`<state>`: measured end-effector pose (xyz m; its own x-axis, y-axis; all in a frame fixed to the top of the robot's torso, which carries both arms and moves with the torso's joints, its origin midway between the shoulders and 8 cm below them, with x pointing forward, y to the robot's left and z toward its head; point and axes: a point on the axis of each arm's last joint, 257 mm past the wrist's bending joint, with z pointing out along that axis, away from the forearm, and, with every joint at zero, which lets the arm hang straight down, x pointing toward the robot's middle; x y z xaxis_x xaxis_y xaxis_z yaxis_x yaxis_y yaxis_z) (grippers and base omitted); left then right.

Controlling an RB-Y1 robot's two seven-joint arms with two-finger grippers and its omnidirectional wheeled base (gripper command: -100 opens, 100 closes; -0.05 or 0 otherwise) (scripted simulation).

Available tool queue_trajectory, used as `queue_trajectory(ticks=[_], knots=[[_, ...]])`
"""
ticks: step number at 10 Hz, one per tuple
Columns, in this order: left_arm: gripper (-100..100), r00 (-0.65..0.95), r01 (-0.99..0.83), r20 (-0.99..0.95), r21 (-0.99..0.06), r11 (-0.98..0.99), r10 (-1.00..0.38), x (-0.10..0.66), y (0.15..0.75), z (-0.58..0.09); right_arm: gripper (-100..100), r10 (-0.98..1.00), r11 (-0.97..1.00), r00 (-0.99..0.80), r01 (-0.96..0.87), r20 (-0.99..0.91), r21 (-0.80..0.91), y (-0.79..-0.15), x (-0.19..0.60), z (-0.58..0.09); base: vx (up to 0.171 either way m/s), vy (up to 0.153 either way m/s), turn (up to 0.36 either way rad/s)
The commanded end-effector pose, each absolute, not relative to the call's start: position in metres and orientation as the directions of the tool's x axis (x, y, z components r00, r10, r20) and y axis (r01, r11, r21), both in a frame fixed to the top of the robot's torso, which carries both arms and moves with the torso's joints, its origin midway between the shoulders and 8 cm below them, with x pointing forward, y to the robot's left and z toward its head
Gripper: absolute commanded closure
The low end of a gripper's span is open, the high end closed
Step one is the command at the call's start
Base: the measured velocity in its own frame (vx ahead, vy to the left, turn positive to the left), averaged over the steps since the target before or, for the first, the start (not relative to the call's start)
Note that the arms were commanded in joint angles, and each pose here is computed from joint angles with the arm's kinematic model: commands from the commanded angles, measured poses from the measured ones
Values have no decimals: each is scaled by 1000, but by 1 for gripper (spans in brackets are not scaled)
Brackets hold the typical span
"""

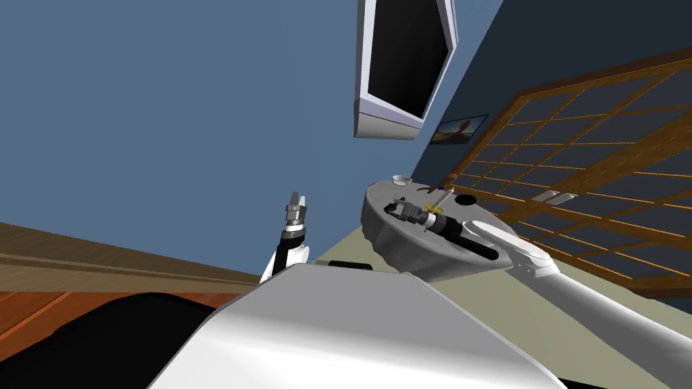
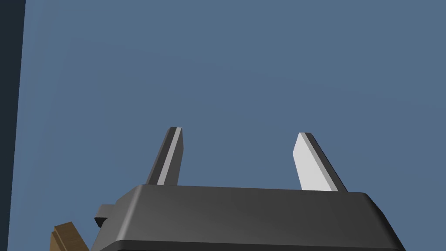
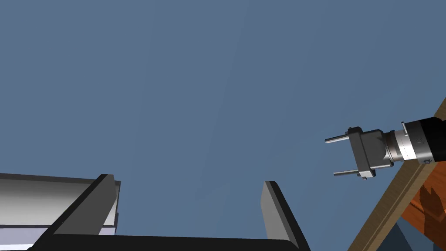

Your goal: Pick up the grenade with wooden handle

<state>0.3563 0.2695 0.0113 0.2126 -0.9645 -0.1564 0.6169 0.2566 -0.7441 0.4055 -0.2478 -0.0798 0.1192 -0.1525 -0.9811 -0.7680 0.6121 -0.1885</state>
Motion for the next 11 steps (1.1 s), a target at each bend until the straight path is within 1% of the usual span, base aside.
queue_trajectory(ticks=[1, 2, 4, 7, 9, 10, 11], knots=[[0, 213, 617, -156, -744, 257, -965, 356, 270, 11, -100, -223, 584, 122, -777, -967, -233, -254, 405, -88, -12, -18, 132], [0, 213, 617, -156, -744, 257, -964, 356, 270, 11, -100, -293, 554, 126, -786, -948, -276, -261, 404, -102, -10, -14, 225], [0, 213, 617, -156, -744, 257, -964, 356, 270, 11, -100, -330, 536, 126, -791, -935, -296, -265, 403, -101, -3, -12, 31], [0, 213, 617, -156, -744, 257, -964, 356, 270, 11, -100, -492, 441, 135, -813, -860, -380, -289, 398, -126, -2, -12, 189], [0, 213, 617, -156, -744, 257, -964, 356, 270, 11, -100, -528, 417, 137, -818, -838, -396, -294, 398, -124, 1, -10, 59], [0, 213, 617, -156, -744, 257, -964, 356, 270, 11, -100, -593, 367, 142, -828, -793, -423, -308, 394, -136, 3, -1, 197], [0, 213, 617, -156, -744, 257, -965, 356, 270, 11, -100, -614, 351, 144, -831, -776, -431, -312, 394, -134, 4, -9, 137]])
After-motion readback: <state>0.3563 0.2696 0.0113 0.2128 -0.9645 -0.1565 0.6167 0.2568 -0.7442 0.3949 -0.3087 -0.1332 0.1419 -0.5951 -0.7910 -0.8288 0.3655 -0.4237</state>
